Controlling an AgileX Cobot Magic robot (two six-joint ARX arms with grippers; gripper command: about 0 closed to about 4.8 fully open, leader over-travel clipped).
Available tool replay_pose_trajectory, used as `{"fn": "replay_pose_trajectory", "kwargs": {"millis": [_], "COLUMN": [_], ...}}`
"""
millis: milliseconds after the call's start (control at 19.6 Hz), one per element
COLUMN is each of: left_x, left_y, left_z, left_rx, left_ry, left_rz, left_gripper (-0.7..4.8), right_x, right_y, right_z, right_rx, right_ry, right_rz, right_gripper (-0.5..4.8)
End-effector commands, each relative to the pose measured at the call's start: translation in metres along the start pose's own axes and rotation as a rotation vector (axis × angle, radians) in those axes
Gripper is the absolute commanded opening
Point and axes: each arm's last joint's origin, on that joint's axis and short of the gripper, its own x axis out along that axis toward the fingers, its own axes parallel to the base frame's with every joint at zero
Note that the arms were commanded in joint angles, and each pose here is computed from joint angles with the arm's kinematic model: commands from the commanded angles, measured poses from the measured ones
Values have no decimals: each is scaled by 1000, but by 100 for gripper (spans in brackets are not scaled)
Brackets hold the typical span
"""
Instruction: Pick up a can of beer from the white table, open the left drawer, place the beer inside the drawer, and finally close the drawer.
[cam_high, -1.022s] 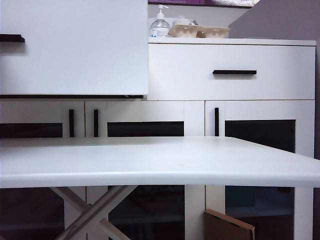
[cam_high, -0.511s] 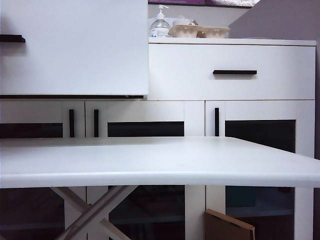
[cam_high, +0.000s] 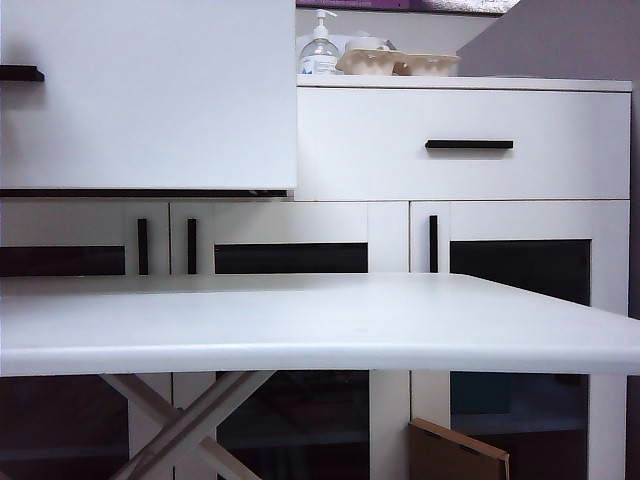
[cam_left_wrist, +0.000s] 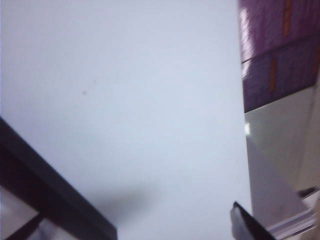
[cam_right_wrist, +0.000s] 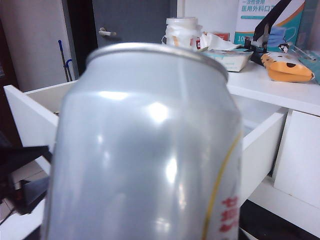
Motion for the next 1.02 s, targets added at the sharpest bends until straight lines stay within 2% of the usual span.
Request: {"fn": "replay_pose_trajectory", "kwargs": {"millis": [51, 204, 358, 613, 715, 920, 1022], "left_x": [-12, -23, -30, -34, -34, -35, -35], "left_y": [-14, -22, -26, -16, -13, -10, -10], "left_z": [1, 1, 0, -5, -6, -7, -7], "left_rx": [81, 152, 155, 163, 190, 180, 199], "left_ry": [-1, -24, -23, 37, 57, 70, 87], "left_rz": [-9, 1, 0, 132, 157, 202, 230], "left_gripper": [479, 479, 479, 479, 479, 479, 479], "right_x": [-5, -4, -3, -3, -3, -3, -3], "right_y": [2, 2, 2, 2, 2, 2, 2], "right_z": [14, 14, 13, 16, 16, 15, 15], "right_rx": [-28, -27, -27, -35, -34, -35, -35], "right_ry": [-96, -94, -93, -120, -118, -119, -118], "right_rz": [7, 7, 3, 4, 4, 4, 2], "right_gripper": [193, 193, 193, 193, 193, 193, 193]}}
